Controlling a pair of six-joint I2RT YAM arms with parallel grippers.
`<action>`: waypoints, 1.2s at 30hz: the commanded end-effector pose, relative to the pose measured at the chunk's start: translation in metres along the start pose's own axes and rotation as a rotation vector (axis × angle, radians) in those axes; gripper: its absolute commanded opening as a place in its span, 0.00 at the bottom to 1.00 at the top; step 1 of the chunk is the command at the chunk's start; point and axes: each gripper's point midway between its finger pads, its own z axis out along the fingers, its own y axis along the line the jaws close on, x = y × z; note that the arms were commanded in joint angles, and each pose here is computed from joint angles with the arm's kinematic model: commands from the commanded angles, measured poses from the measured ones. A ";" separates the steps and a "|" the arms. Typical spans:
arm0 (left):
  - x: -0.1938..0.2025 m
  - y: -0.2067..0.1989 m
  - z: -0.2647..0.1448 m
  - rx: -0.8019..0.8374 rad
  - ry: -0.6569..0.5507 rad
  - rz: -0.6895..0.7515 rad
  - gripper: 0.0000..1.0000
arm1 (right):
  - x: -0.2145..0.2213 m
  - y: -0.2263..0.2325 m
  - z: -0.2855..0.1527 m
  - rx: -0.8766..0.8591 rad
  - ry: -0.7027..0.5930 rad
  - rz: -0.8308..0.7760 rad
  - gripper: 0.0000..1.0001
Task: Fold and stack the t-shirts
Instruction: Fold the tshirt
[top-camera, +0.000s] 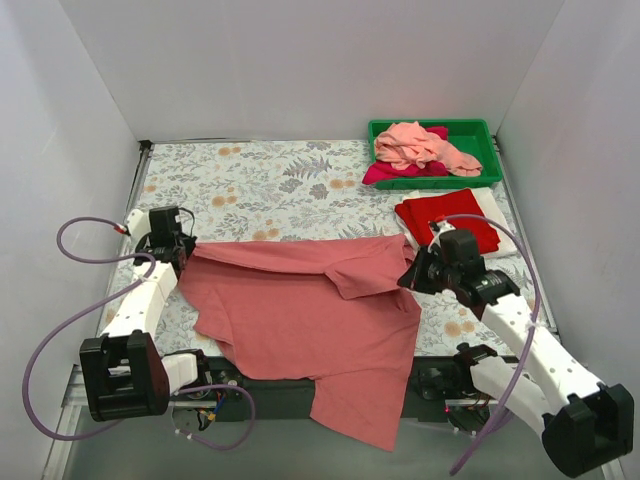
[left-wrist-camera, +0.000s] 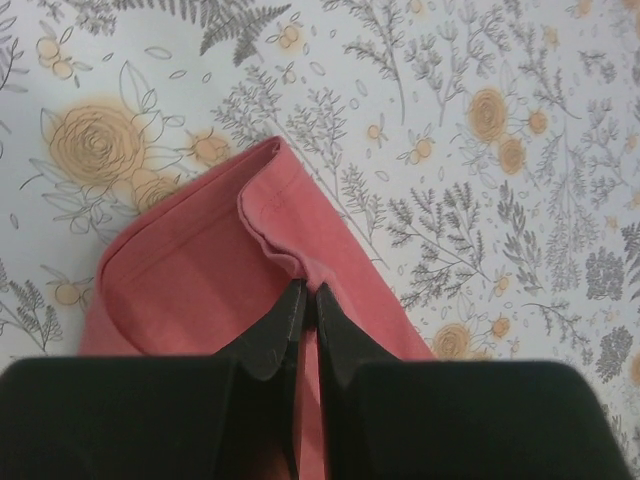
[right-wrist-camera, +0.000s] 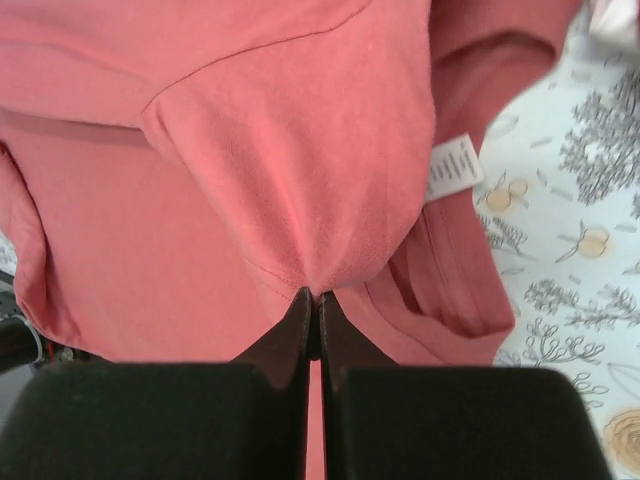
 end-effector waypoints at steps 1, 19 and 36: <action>0.003 0.020 -0.008 -0.060 -0.008 -0.037 0.00 | 0.024 0.002 -0.010 -0.049 0.009 0.071 0.02; 0.029 -0.034 -0.021 0.155 0.242 0.003 0.98 | -0.024 0.010 0.003 -0.009 -0.047 -0.074 0.65; 0.096 0.007 0.085 -0.101 0.420 0.117 0.98 | -0.075 -0.008 0.144 0.108 0.100 -0.172 0.98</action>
